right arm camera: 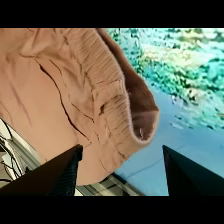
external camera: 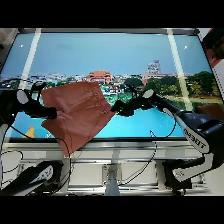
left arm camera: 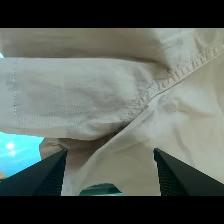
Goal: Fold the clothes and pants, and hang the long-sleeved shirts on hangers.
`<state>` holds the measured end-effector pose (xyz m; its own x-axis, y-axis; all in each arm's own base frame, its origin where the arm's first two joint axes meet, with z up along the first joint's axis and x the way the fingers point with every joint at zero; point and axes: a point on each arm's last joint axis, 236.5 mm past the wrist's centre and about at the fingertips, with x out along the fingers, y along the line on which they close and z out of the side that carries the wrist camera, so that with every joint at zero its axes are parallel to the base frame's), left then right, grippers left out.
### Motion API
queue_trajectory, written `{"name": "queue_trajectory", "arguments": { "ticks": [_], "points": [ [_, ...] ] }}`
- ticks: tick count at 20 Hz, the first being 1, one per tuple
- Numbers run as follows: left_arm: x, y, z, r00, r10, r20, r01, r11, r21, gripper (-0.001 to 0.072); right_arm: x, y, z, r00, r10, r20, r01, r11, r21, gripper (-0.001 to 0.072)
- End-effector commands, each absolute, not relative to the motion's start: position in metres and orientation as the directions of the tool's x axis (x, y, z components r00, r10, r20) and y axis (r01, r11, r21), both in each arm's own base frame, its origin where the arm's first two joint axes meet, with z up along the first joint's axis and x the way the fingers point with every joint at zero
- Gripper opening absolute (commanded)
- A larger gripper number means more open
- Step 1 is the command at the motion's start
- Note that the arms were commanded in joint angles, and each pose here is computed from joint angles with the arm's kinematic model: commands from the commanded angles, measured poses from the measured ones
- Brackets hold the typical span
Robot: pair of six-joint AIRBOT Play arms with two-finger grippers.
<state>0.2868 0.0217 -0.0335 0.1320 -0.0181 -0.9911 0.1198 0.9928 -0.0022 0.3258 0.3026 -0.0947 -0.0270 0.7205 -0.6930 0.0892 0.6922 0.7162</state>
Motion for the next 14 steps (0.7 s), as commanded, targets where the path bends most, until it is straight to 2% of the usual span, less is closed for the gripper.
{"name": "queue_trajectory", "arguments": {
  "ticks": [1, 3, 4, 7, 8, 9, 10, 11, 14],
  "points": [
    [0.290, 0.022, -0.032, 0.146, -0.016, -0.989, 0.119, 0.993, 0.001, 0.0614, 0.328, 0.315, -0.104, -0.042, 0.704, -0.709, 0.090, 0.709, 0.699, 0.0545],
    [0.290, 0.022, -0.032, 0.146, -0.017, -0.989, 0.119, 0.993, 0.001, 0.0615, 0.334, 0.317, -0.106, -0.009, 0.696, -0.718, 0.087, 0.716, 0.693, 0.0464],
    [0.290, 0.022, -0.032, 0.146, -0.017, -0.989, 0.119, 0.993, 0.001, 0.0614, 0.336, 0.316, -0.108, 0.003, 0.689, -0.724, 0.091, 0.721, 0.687, 0.0448],
    [0.290, 0.022, -0.032, 0.147, -0.017, -0.989, 0.110, 0.994, -0.001, 0.0614, 0.349, 0.315, -0.109, 0.057, 0.681, -0.730, 0.110, 0.722, 0.683, 0.0447],
    [0.291, 0.022, -0.032, 0.149, -0.017, -0.989, 0.100, 0.995, -0.001, 0.0614, 0.351, 0.316, -0.109, 0.069, 0.679, -0.731, 0.132, 0.720, 0.681, 0.0400],
    [0.292, 0.022, -0.032, 0.154, -0.016, -0.988, 0.088, 0.996, -0.003, 0.0614, 0.351, 0.319, -0.110, 0.077, 0.677, -0.732, 0.150, 0.718, 0.680, 0.0216],
    [0.294, 0.022, -0.032, 0.161, -0.016, -0.987, 0.077, 0.997, -0.003, 0.0614, 0.351, 0.322, -0.110, 0.082, 0.675, -0.733, 0.144, 0.720, 0.679, 0.0073],
    [0.295, 0.022, -0.032, 0.167, -0.015, -0.986, 0.068, 0.998, -0.004, 0.0614, 0.349, 0.326, -0.110, 0.084, 0.674, -0.734, 0.134, 0.722, 0.679, 0.0017],
    [0.296, 0.023, -0.032, 0.171, -0.014, -0.985, 0.010, 1.000, -0.013, 0.0615, 0.345, 0.329, -0.107, 0.076, 0.678, -0.731, 0.123, 0.721, 0.682, 0.0017]
  ]
}}
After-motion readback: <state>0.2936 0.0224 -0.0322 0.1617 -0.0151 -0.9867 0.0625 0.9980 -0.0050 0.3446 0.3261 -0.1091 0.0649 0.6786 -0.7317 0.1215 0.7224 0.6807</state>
